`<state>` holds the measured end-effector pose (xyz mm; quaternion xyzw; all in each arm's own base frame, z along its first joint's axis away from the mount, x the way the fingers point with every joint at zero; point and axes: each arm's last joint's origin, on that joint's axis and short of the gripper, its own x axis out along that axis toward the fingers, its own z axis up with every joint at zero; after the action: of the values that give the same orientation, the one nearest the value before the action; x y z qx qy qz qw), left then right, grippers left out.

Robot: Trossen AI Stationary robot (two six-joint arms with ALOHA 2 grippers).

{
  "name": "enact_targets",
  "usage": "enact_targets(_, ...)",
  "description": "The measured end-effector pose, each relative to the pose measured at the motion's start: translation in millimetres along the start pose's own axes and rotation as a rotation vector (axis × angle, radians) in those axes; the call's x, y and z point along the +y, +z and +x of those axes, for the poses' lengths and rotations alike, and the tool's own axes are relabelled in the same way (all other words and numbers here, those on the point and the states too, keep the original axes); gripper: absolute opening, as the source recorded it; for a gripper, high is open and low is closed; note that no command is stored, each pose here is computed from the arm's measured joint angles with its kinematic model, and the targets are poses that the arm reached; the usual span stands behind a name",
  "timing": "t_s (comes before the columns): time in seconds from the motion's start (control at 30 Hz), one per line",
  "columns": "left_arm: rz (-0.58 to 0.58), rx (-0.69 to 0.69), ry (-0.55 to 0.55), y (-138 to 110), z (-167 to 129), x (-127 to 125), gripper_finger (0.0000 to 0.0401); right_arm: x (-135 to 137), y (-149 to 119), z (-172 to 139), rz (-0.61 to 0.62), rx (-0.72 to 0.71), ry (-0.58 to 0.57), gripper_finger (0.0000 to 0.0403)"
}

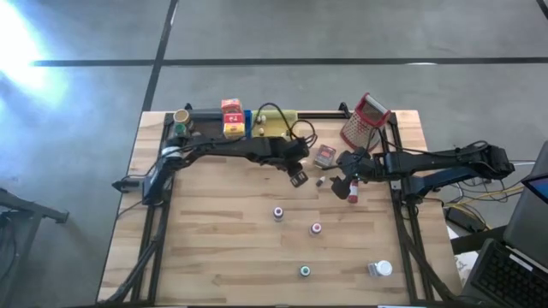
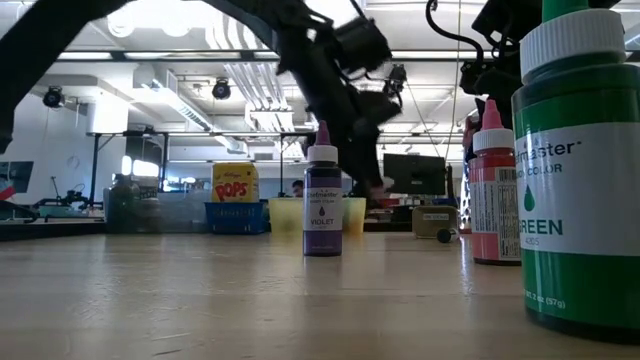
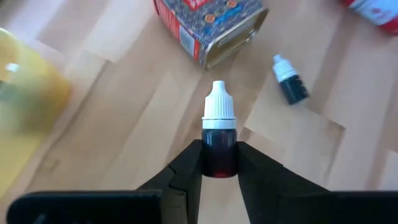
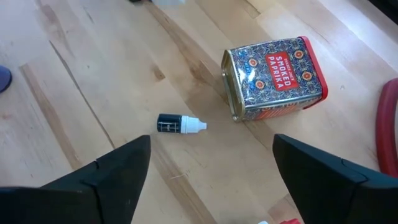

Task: Pick & Place Kitchen Items
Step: Put the small violet food coloring bottle into the yellow bin

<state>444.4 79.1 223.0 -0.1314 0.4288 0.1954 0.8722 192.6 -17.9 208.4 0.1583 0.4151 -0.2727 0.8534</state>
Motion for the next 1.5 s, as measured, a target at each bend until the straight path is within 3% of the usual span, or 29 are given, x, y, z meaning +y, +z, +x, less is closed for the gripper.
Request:
enact_targets(0.27, -0.031, -0.18, -0.053, -35.9, -53.2, 17.5, 0.0094, 0.0, 0.0, 0.0, 0.0, 0.0, 0.0, 0.036)
enact_targets(0.37, -0.051, -0.327, -0.108, -53.5, -70.0, 23.7, 0.0094, -1.0, 1.7, 0.5, 0.011, -0.009, -0.001, 0.0363)
enact_targets(0.5, -0.026, -0.546, -0.26, -74.7, -83.2, 27.3, 0.0094, -1.1, 3.4, 0.7, 0.019, -0.023, 0.003, 0.036)
enact_targets(0.67, -0.029, -0.742, -0.342, -93.7, -82.6, 32.0, 0.0094, -0.6, 4.3, 0.8, 0.022, -0.032, 0.008, 0.0347)
enact_targets(0.97, -0.007, -0.739, -0.364, -93.5, -65.7, 27.1, 0.0094, 7.2, 19.5, -1.2, -0.011, -0.187, 0.084, 0.0319)
enact_targets(1.2, 0.159, -0.717, -0.479, -85.6, -54.6, 15.0, 0.0094, 18.7, 36.6, -8.2, -0.112, -0.351, 0.262, 0.0298)
enact_targets(1.5, 0.261, -0.756, -0.479, -77.2, -55.5, 11.6, 0.0094, 20.3, 39.0, -9.9, -0.115, -0.384, 0.267, 0.028)
